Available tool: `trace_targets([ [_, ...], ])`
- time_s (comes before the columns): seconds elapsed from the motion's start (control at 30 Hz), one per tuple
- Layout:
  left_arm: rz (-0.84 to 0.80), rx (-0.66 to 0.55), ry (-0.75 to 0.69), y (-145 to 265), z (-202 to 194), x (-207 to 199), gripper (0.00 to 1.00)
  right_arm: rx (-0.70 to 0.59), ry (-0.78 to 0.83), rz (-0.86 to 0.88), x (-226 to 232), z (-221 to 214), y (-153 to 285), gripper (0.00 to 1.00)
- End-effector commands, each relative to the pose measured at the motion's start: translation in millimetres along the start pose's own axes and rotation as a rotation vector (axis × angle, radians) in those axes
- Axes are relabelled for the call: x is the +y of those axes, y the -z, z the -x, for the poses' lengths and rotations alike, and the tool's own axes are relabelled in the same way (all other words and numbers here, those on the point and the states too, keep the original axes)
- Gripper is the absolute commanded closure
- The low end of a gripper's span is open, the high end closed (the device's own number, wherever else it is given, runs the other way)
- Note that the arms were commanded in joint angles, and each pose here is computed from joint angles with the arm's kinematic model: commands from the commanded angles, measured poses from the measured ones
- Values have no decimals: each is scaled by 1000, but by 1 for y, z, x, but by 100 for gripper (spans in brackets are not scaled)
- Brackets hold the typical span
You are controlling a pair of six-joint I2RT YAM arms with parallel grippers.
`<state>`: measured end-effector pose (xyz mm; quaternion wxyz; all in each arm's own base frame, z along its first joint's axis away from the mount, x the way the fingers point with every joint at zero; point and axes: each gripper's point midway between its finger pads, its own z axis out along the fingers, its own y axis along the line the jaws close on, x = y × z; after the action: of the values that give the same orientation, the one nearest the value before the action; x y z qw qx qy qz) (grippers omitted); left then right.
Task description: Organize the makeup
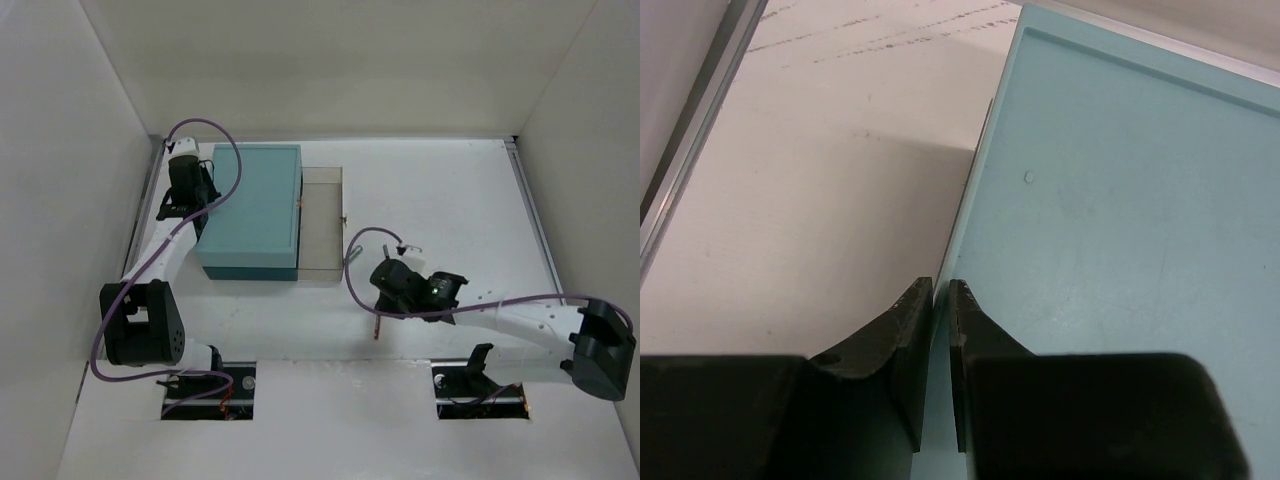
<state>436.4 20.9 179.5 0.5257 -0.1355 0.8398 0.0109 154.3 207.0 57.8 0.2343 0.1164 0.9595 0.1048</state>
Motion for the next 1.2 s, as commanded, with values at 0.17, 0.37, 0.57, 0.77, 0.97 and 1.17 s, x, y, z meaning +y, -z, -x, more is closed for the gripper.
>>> trace_targets([
  [0.17,-47,321,-50,16,-94,-7,91,-341,140,431,137,130,60,99],
  [0.37,-47,320,-50,16,-94,-7,91,-394,201,463,206,195,20,98],
  [0.57,-41,315,-42,15,-92,-3,91,-328,237,385,240,206,-49,96],
  [0.77,-38,307,-36,15,-88,-1,91,-288,239,265,233,200,-92,89],
  [0.97,-36,304,-34,16,-87,0,91,-246,229,225,225,188,-115,71],
  [1.17,-36,304,-34,16,-87,0,91,-277,234,256,231,198,-94,41],
])
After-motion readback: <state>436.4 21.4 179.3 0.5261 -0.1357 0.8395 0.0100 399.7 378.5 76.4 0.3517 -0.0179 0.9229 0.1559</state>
